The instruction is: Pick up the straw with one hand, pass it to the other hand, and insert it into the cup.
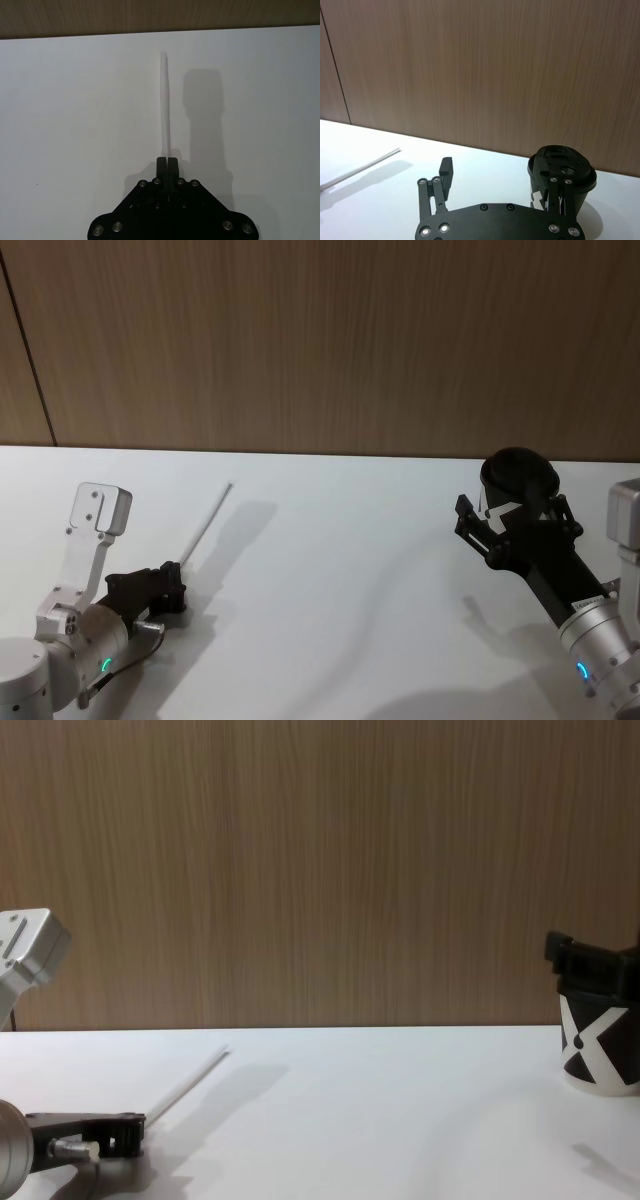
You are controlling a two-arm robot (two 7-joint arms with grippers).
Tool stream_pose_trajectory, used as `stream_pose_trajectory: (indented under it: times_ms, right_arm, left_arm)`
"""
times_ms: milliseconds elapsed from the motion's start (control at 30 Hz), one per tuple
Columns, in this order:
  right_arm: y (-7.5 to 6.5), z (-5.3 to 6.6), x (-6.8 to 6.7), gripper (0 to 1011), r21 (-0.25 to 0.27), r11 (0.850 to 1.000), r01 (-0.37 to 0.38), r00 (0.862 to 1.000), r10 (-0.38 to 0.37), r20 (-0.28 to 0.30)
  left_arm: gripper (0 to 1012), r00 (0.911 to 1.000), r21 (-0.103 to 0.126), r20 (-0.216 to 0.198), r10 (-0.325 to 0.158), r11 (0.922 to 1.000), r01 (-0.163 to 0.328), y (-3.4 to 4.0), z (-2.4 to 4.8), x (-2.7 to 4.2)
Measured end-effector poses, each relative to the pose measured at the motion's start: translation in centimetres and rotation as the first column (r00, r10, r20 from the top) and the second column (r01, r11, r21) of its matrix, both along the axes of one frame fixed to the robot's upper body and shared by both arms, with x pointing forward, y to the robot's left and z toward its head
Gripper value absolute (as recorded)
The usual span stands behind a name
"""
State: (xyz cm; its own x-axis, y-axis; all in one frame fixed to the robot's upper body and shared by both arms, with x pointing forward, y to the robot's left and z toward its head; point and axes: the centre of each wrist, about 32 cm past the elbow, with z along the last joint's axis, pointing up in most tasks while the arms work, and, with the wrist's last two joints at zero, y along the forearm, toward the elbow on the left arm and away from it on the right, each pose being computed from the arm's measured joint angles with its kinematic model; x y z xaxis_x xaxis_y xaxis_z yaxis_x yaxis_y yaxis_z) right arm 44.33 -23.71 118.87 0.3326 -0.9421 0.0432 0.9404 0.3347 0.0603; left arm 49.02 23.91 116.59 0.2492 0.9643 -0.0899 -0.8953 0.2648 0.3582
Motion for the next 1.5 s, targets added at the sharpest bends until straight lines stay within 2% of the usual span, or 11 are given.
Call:
stream_pose_trajectory:
  times_ms: [1500]
  right_arm:
    - [0.0,0.0,0.0,1001,0.0,1.0,0.0,1.0,0.0,0.0]
  left_arm:
    - [12,1.0,0.0,0.0,0.0,1.0,0.0,0.0,0.0,0.0]
